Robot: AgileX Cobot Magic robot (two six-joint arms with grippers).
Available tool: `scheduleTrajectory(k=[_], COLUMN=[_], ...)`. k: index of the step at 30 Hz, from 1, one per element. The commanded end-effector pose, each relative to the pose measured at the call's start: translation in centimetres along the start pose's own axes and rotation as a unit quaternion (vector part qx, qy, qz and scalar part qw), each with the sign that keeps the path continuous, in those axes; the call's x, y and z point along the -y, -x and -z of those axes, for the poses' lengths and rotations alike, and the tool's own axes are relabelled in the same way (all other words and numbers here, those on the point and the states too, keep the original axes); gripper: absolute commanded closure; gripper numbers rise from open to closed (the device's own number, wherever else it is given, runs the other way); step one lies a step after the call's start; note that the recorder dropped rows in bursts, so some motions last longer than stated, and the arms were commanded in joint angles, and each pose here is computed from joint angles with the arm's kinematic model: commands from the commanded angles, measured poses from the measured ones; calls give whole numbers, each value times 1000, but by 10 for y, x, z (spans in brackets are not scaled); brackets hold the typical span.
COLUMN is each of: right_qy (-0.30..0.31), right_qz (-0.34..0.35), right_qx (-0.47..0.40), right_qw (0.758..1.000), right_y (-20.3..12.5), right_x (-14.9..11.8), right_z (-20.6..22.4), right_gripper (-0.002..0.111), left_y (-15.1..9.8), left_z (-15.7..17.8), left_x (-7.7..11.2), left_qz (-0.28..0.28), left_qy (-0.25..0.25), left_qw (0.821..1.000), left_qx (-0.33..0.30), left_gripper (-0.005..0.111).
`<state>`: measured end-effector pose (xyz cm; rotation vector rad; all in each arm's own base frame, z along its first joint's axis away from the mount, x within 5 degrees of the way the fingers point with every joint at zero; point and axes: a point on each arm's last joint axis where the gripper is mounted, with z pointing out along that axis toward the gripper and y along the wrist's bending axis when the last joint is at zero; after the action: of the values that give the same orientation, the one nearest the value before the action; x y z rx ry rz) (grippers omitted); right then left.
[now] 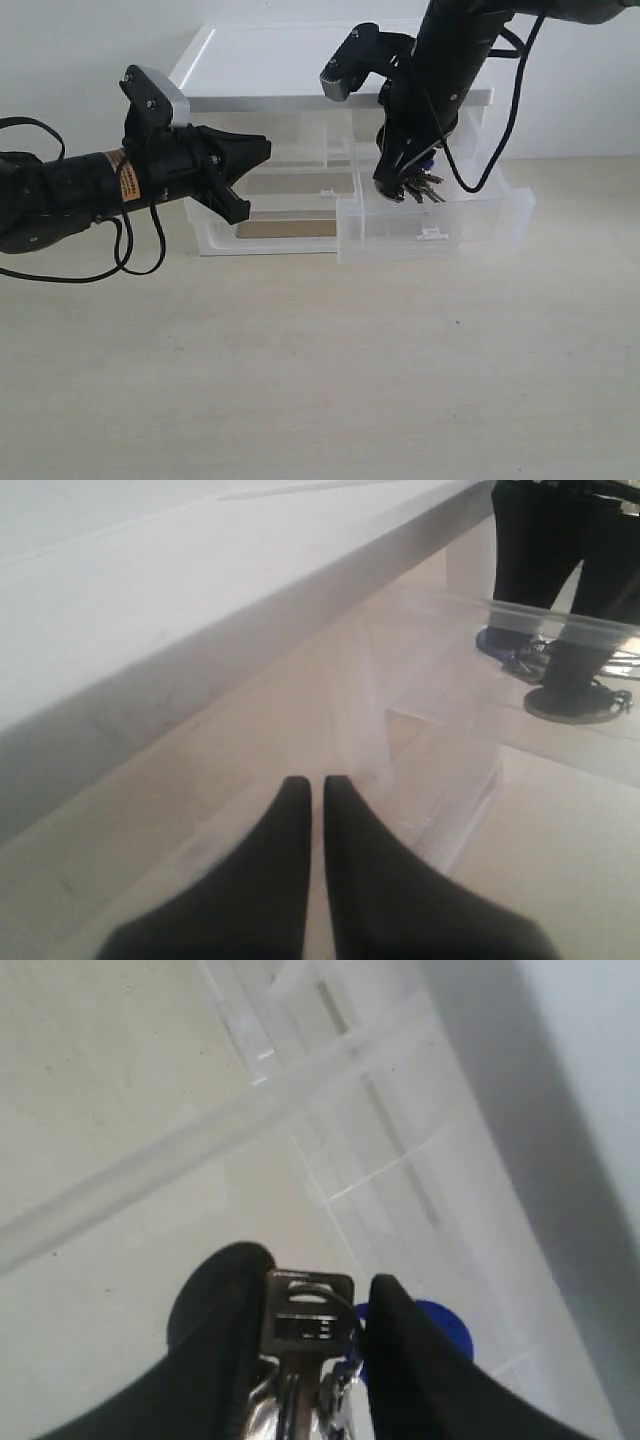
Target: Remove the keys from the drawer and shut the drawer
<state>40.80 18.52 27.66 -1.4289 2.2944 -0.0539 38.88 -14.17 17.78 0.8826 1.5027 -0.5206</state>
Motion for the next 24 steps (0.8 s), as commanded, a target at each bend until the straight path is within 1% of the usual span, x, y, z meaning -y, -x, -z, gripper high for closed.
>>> scheduleTrajectory(k=[1,7,12,14,17,18,19,20,23,24], right_qy=[-22,-48,-54,-32,33,43,45,48,46,34], right_qz=[7,7,3,-5,4,6,4,3,-15,-31], right_qx=[16,50,73,79,83,89,94,90,65,46], right_qw=[1000,998,996,996,996,995,995,995,997,998], right_y=[-1,0,-1,-2,-2,-1,1,1,1,-1], right_x=[2,1,-2,-8,-21,-22,-22,-22,-17,-13], right_z=[32,72,98,107,111,108,106,101,80,72], right_gripper=[108,108,108,108,108,106,101,94,65,57], left_y=[-7,-7,-7,-7,-7,-7,-7,-7,-7,-7], left_z=[-7,-7,-7,-7,-7,-7,-7,-7,-7,-7], left_x=[-31,-31,-31,-31,-31,-31,-31,-31,-31,-31], left_qz=[68,68,68,68,68,68,68,67,67,67], left_qy=[93,93,93,93,93,93,93,92,92,92], left_qw=[993,993,993,993,993,993,993,993,993,993], left_qx=[-26,-26,-26,-26,-26,-26,-26,-27,-27,-27], left_gripper=[102,102,102,102,102,102,102,102,102,102])
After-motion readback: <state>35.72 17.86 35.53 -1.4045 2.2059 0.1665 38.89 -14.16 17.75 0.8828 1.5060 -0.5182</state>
